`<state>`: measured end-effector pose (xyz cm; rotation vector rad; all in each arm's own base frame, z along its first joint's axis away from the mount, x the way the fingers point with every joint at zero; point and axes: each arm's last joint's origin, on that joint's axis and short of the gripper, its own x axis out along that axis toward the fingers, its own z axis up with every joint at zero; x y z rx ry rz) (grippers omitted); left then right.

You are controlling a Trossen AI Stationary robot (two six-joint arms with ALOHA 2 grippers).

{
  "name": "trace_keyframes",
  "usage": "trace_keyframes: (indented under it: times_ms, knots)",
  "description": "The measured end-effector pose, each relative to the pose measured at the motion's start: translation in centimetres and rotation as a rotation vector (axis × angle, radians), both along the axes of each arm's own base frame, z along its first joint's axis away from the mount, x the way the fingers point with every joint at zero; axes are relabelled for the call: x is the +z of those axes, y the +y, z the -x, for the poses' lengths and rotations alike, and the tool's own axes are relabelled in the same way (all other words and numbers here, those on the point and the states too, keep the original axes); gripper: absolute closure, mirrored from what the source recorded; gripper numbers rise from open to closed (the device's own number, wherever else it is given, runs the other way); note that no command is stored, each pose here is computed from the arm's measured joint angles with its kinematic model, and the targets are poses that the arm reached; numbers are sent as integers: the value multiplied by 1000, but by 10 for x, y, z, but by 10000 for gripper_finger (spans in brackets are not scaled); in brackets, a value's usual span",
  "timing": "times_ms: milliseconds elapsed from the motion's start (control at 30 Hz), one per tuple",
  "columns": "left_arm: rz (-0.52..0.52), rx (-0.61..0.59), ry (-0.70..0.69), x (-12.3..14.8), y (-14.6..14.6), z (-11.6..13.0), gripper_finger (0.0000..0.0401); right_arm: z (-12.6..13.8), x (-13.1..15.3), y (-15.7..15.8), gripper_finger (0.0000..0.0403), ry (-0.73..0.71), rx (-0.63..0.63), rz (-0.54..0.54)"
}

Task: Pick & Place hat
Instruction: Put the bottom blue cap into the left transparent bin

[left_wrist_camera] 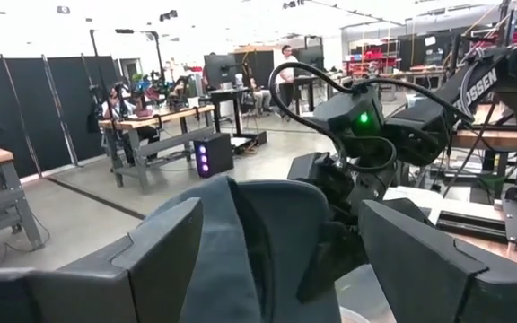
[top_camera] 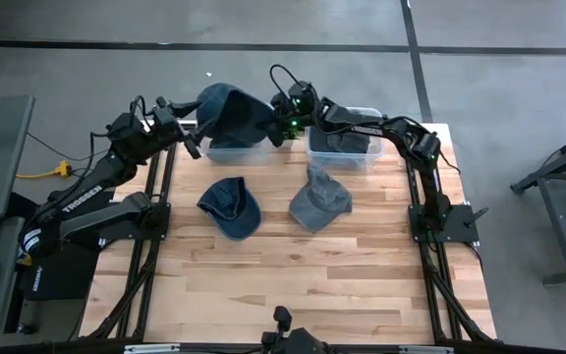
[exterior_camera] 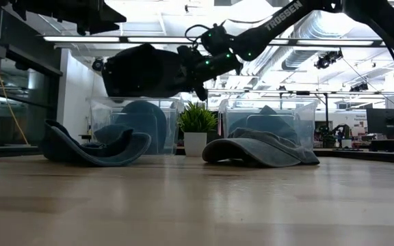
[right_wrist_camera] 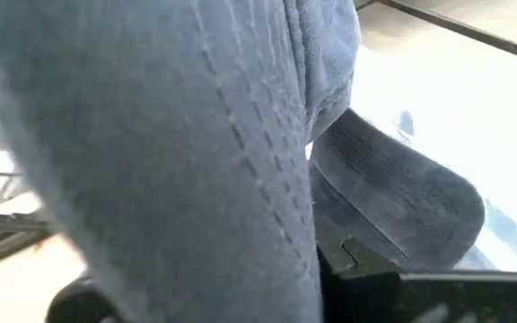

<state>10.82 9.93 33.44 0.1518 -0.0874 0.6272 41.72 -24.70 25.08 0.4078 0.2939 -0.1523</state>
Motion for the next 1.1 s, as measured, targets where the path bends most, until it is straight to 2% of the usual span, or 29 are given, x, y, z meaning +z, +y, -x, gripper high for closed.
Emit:
trace_keyframes:
  times_ms: [233,533,733,967,1100]
  knots:
    - [41,8,11,-3,1,0,103,0,-1,0,394,14,11,29]
    - [54,8,22,-5,1,0,103,-4,-1,6,311,30,-6,82]
    - [77,10,44,-8,1,-1,103,-5,-1,9,272,29,7,95]
    - [82,12,50,-9,1,-1,103,-5,-1,9,257,27,10,103]
    - [86,13,61,-10,1,0,103,-1,9,11,258,25,18,141]
